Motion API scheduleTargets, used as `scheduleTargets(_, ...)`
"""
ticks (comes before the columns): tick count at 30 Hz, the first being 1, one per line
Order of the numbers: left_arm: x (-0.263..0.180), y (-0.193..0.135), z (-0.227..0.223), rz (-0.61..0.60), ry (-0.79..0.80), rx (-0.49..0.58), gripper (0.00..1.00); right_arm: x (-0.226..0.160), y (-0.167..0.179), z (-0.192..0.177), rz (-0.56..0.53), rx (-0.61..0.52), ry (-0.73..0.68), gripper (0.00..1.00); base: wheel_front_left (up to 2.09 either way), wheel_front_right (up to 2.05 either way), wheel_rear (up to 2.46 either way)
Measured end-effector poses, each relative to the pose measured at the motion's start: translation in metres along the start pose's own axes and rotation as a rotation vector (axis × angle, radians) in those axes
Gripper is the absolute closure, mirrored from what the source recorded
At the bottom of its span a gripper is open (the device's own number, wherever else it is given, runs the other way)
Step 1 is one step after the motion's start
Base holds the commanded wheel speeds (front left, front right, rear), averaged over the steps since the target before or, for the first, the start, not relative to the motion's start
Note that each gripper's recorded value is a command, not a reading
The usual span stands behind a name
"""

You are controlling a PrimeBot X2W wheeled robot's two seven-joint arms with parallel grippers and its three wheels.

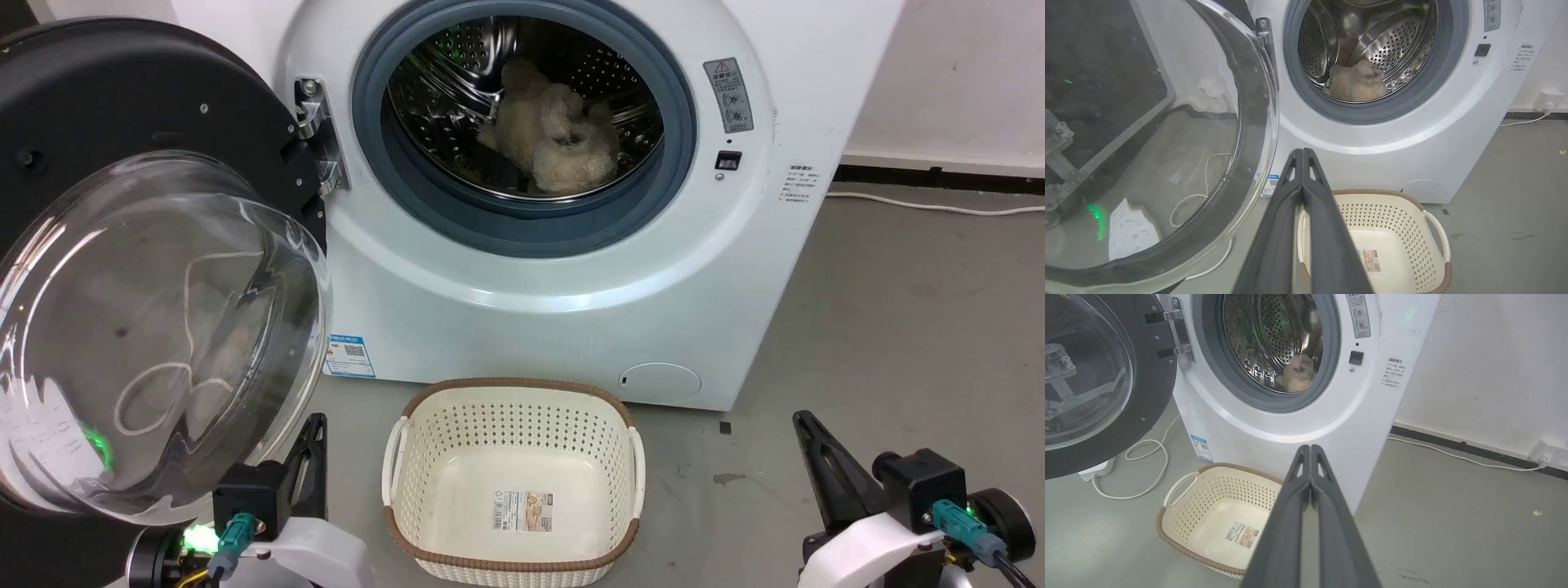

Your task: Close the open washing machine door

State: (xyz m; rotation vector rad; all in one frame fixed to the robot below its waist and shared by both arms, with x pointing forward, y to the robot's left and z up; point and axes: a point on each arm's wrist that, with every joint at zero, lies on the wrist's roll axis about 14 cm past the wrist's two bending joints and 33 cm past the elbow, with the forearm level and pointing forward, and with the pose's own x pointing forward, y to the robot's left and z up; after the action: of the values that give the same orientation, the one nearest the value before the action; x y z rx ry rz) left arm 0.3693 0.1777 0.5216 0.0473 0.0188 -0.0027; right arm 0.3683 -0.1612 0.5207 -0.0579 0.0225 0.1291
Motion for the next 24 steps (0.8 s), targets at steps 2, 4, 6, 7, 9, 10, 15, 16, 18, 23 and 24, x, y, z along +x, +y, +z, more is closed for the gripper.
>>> scheduleTargets(2,0.0,-0.0001,0.0,0.0,0.0,0.0,1.0,0.0,0.0,0.0,0.0,0.0,0.0,1.0,0.0,0.0,0.0)
scheduleTargets(4,0.0,-0.0001,0.0,0.0,0.0,0.0,1.0,0.0,0.0001,0.0,0.0,0.0,0.0,1.0,0.0,0.0,0.0)
scheduleTargets(6,0.0,0.0,0.0,0.0,0.0,0.0,1.0,0.0,0.0,0.0,0.0,0.0,0.0,1.0,0.0,0.0,0.0)
scheduleTargets(7,0.0,0.0,0.0,0.0,0.0,0.0,1.0,0.0,0.0001,0.0,0.0,0.0,0.0,1.0,0.0,0.0,0.0)
scheduleTargets(9,0.0,0.0,0.0,0.0,0.0,0.0,1.0,0.0,0.0,0.0,0.0,0.0,0.0,1.0,0.0,0.0,0.0)
scheduleTargets(10,-0.0001,0.0,-0.0002,0.0,0.001,0.0,0.0,-0.0001,0.0001,-0.0003,0.0,0.0,0.001,0.0,0.0,0.0,0.0)
scheduleTargets(15,-0.0001,-0.0008,-0.0005,-0.002,0.001,0.0,0.0,-0.0002,-0.0001,-0.0005,0.0,0.0,0.001,0.0,0.0,0.0,0.0)
scheduleTargets(16,0.0,-0.0012,-0.0005,-0.004,0.001,0.0,0.0,-0.0001,-0.0001,-0.0007,0.0,0.001,0.001,0.0,0.0,0.0,0.0)
scheduleTargets(18,-0.0001,-0.002,-0.0002,-0.006,-0.002,0.0,0.0,-0.0001,-0.0004,-0.0007,-0.001,0.005,-0.001,0.0,0.0,0.0,0.0)
scheduleTargets(23,-0.0009,-0.0021,0.0008,-0.005,-0.009,0.0,0.0,0.0009,0.0006,0.0001,0.002,0.008,-0.008,0.0,0.0,0.0,0.0)
scheduleTargets(24,-0.0012,-0.0017,0.0014,-0.004,-0.014,0.0,0.0,0.0013,0.0013,0.0008,0.004,0.008,-0.013,0.0,0.0,0.0,0.0)
